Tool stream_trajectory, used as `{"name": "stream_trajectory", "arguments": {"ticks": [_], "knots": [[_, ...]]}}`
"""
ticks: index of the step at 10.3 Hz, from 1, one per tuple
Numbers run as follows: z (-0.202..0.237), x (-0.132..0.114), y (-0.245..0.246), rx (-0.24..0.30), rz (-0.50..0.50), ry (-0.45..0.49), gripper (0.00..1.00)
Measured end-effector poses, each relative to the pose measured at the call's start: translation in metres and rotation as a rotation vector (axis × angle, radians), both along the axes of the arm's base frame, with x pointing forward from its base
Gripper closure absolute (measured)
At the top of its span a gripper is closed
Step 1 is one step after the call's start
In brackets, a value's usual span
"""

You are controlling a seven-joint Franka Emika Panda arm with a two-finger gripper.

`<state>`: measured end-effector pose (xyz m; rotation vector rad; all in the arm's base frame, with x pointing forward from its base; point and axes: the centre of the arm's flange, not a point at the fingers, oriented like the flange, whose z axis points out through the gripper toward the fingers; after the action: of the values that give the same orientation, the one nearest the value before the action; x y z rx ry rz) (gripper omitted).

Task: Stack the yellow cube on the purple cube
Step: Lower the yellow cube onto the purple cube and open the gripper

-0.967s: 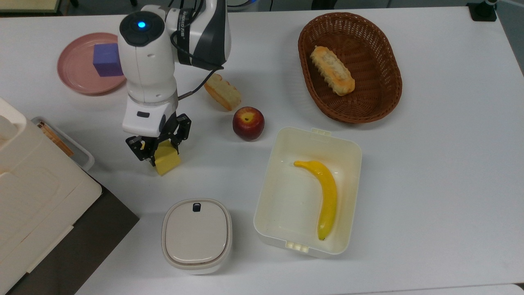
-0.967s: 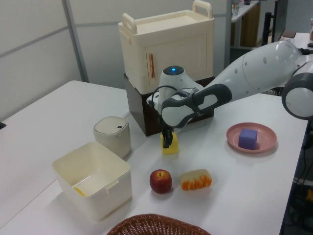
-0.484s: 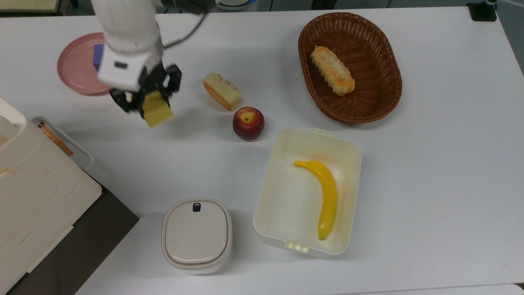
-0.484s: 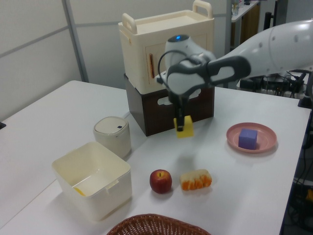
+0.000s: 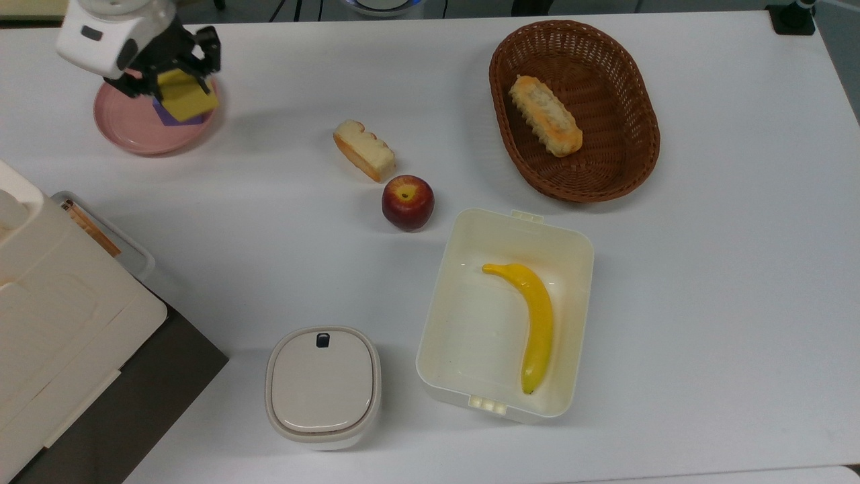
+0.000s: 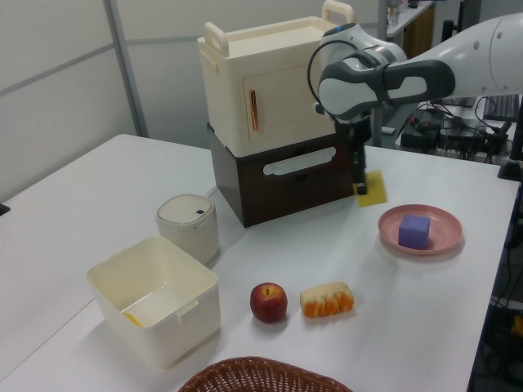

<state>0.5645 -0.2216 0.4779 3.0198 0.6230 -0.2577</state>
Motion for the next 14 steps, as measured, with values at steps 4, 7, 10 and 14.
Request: {"name": "stream_trajectory", "arguments": {"ticks": [4,7,10,14], "knots": [[0.003,-0.024,-0.029,-0.005,-0.053,0.026,0.45],[-0.005,-0.053,-0.035,0.016,-0.055,0.033,0.45],[-0.023,-0.071,-0.054,0.033,-0.074,0.053,0.45],[-0.066,-0.061,-0.067,0.023,-0.077,0.066,0.45]]}}
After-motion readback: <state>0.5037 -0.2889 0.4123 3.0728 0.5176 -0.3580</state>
